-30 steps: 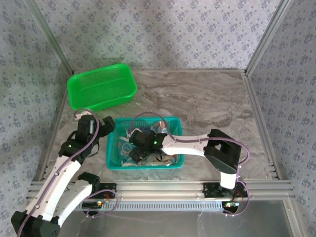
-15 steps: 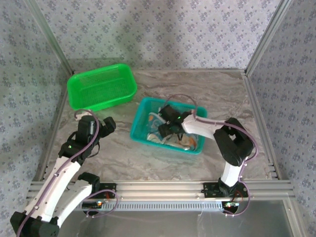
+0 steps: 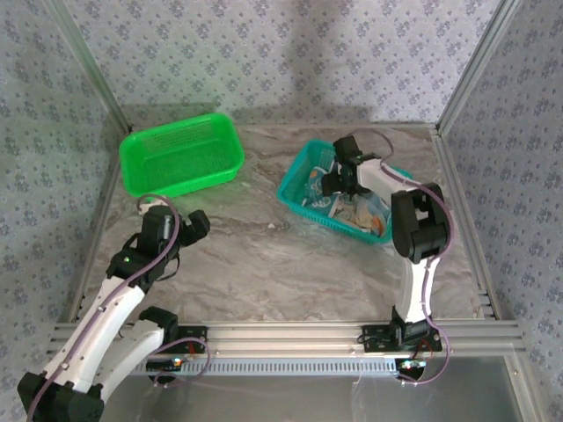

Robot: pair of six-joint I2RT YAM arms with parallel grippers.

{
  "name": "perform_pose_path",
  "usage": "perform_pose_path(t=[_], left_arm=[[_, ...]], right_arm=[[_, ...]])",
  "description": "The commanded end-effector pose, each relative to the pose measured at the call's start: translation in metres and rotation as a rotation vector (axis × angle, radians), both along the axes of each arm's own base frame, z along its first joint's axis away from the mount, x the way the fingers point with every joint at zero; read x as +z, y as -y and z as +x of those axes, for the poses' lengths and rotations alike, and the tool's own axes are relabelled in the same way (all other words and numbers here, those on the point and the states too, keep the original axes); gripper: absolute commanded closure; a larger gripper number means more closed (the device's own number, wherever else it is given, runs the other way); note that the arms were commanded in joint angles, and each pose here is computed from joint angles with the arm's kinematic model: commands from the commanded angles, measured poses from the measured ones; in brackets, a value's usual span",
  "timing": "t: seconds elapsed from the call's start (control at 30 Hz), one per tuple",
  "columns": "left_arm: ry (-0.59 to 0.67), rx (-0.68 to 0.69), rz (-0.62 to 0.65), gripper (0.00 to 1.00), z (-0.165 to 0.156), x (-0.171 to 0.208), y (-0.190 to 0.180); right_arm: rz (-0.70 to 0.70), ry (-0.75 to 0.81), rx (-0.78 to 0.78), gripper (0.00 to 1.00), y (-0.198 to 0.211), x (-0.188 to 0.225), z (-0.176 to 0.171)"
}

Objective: Fold and stack the towels

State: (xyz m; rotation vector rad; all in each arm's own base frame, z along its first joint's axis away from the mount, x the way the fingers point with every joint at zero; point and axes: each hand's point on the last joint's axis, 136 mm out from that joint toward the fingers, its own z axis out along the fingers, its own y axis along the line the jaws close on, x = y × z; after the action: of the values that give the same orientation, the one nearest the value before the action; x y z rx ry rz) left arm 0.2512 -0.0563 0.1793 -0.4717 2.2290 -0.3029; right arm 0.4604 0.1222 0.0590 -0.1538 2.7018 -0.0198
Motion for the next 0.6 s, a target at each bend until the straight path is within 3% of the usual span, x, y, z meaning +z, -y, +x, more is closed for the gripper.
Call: perform_pose_path(t=[0.0,0.17,0.27,0.37,0.57], left_arm=[[0.004,-0.015,-0.017,0.00,-0.003,0.011,0.005],[0.010,-0.021,-0.004,0.00,-0.002,0.011,0.006],[0.001,-0.029,-0.003,0.00,-0.001,0.010,0.008],[-0.010,-0.044,0.003,0.00,-0.002,0.013,0.009],[0.021,-0.043,0.001,0.00,-0.003,0.025,0.008]], right_arm=[[-0.038,-0.055,0.062,0.07,-0.002,-0.006,0.009],[-0.019,0.055,0.132,0.04,-0.015,0.019,0.035],[-0.044,0.041,0.201,0.03,-0.015,0.018,0.046],[-0.044,0.056,0.130,0.06,0.007,0.028,0.065],[0.064,0.113,0.068,0.09,-0.008,0.077,0.030]])
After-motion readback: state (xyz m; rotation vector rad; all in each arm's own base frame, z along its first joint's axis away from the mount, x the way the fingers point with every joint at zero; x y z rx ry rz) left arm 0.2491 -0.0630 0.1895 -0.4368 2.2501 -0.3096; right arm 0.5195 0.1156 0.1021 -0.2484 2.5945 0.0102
